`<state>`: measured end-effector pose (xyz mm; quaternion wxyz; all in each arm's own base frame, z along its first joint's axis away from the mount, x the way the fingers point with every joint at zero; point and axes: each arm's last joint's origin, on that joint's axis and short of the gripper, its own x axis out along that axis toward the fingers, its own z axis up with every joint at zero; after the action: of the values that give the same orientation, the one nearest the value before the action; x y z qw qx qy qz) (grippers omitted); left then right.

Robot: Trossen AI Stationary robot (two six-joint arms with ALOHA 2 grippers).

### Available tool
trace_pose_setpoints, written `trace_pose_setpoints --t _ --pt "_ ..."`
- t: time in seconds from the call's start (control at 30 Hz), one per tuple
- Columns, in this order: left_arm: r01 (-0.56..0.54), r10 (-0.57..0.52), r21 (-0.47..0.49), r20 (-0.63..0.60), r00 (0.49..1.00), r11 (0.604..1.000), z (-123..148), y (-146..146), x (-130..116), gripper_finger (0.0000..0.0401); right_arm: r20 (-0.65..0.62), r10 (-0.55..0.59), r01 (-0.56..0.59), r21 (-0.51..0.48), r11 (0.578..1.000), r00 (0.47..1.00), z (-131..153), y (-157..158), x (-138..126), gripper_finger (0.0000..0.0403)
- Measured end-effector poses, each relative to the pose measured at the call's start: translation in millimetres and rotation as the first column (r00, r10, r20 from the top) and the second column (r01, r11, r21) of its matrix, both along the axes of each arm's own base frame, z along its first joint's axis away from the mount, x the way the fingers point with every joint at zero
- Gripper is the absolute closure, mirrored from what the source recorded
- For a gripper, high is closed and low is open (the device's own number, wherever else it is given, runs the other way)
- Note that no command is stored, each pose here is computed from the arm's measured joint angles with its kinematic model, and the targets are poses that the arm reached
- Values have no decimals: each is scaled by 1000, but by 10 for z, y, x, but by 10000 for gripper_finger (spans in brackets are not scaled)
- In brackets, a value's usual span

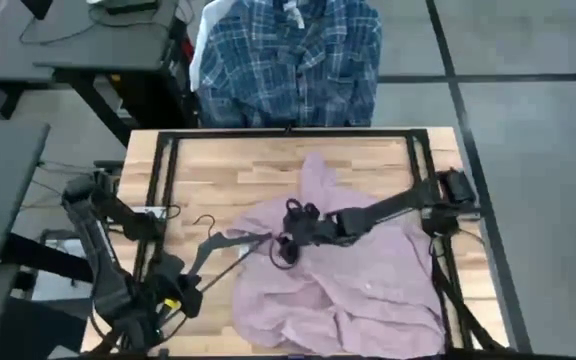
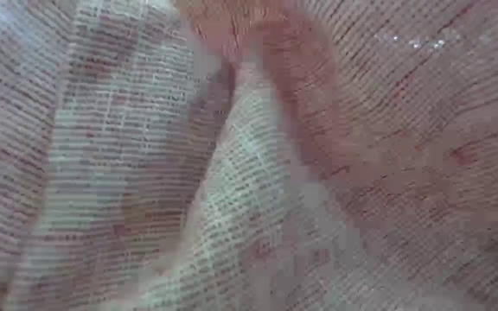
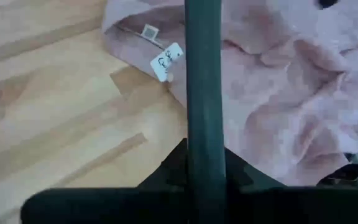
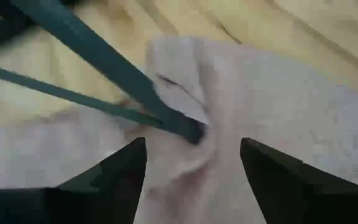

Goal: Hang clothes
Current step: Hang the pink polo shirt on the hanger rack

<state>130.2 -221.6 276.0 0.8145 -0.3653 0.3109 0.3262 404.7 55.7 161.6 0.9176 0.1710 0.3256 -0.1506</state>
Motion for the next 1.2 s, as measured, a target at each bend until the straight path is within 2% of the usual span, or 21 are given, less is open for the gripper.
trace_pose_setpoints --t 0.1,0.3,0.37,0.43,0.5,0.63,0.7,0.93,1.2 --pt "-1 1 -18 9 1000 1000 1 -14 7 388 -22 10 -10 6 1000 1000 -146 -58 43 154" --pt "-8 8 -26 13 1000 1000 1 -16 8 388 -55 44 -42 48 998 998 -263 -142 69 155" --pt "-12 13 -27 13 1000 1000 1 -11 18 388 -57 36 -33 48 998 998 -262 -188 71 166" --pt "-16 16 -26 13 1000 1000 1 -5 27 387 -59 22 -19 48 999 998 -258 -246 76 195" --pt "-20 20 -27 13 1000 999 2 0 35 387 -65 17 -13 63 998 998 -266 -306 76 241" --pt "-31 31 -31 15 999 999 2 11 61 387 -63 97 -85 168 982 993 -315 -391 102 356" --pt "-37 38 -33 17 999 999 3 19 75 387 -88 127 -108 197 974 988 -363 -418 87 390" --pt "-54 56 -60 32 998 997 5 18 118 387 -61 157 -141 209 968 986 -253 -471 77 401" --pt "-64 81 -179 91 993 982 19 -71 173 386 45 178 -182 127 975 983 321 -513 -44 402"
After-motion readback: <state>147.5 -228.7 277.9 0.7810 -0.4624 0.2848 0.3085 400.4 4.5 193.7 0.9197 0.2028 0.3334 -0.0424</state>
